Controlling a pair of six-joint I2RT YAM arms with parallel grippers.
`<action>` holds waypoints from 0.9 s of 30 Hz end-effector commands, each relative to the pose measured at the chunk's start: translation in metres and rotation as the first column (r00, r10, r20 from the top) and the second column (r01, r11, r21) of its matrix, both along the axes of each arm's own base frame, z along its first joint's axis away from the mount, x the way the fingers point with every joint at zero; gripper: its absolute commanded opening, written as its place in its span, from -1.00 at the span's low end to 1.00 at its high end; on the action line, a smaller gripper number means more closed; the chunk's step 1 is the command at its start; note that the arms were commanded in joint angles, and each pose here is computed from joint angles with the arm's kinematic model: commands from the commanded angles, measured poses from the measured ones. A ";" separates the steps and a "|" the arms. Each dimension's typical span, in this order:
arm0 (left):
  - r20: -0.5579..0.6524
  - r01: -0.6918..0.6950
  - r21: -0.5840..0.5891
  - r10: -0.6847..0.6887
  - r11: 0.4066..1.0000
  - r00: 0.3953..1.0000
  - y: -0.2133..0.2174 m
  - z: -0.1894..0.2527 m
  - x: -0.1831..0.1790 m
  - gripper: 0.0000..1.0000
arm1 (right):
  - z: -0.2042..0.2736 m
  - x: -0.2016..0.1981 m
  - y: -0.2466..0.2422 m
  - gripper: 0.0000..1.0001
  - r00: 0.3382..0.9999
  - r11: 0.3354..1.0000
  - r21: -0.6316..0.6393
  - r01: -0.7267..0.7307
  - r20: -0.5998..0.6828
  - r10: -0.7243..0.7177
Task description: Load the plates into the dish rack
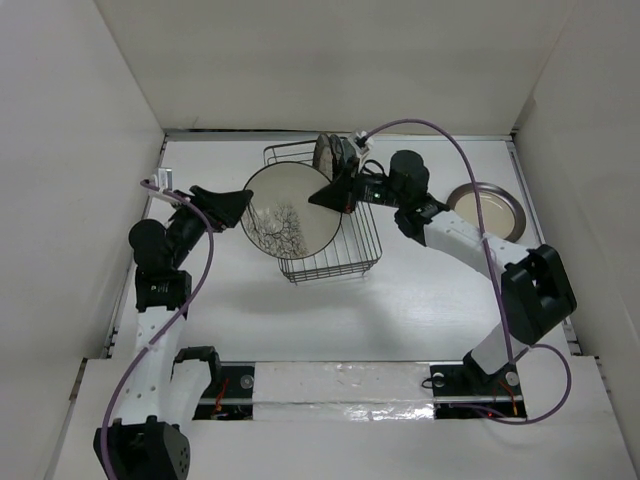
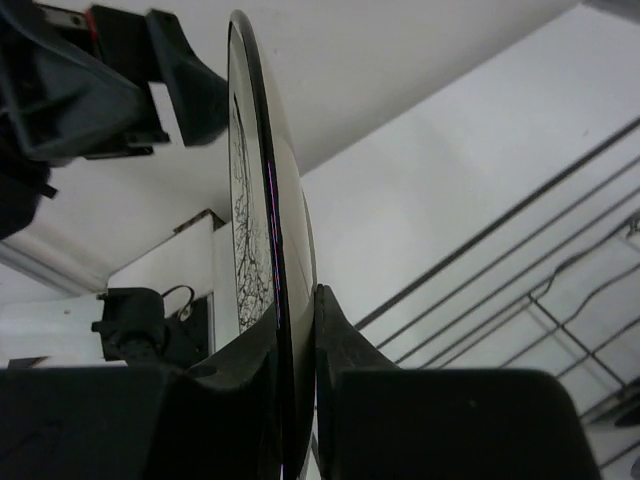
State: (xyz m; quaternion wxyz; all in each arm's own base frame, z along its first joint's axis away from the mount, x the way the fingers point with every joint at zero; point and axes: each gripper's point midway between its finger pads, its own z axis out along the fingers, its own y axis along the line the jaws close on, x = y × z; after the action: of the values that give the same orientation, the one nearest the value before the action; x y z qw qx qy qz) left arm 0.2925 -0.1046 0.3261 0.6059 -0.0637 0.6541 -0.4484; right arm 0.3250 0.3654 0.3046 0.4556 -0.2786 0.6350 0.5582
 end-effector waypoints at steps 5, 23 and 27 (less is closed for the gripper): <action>0.071 -0.270 0.040 0.267 0.962 0.961 0.040 0.047 0.012 0.74 | 0.093 0.020 -0.040 -1.00 0.943 0.954 0.093 0.286 0.152 -0.297; 0.081 -0.112 0.193 0.098 0.975 0.992 -0.004 0.016 -0.005 -1.00 | 0.114 0.123 -0.076 -1.00 0.405 0.403 -0.065 0.913 0.269 -0.874; 0.064 -0.082 0.227 0.069 0.970 0.996 -0.013 0.005 -0.011 -0.95 | 0.096 0.133 -0.065 -1.00 0.356 0.329 -0.136 0.935 0.345 -0.868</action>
State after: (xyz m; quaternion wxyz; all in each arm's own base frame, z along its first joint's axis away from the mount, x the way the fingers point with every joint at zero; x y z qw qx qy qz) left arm 0.2891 -0.1101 0.3309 0.6379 -0.0426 0.6836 -0.3521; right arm 0.4514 0.3171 0.3458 0.6494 -0.0585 0.7505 0.1074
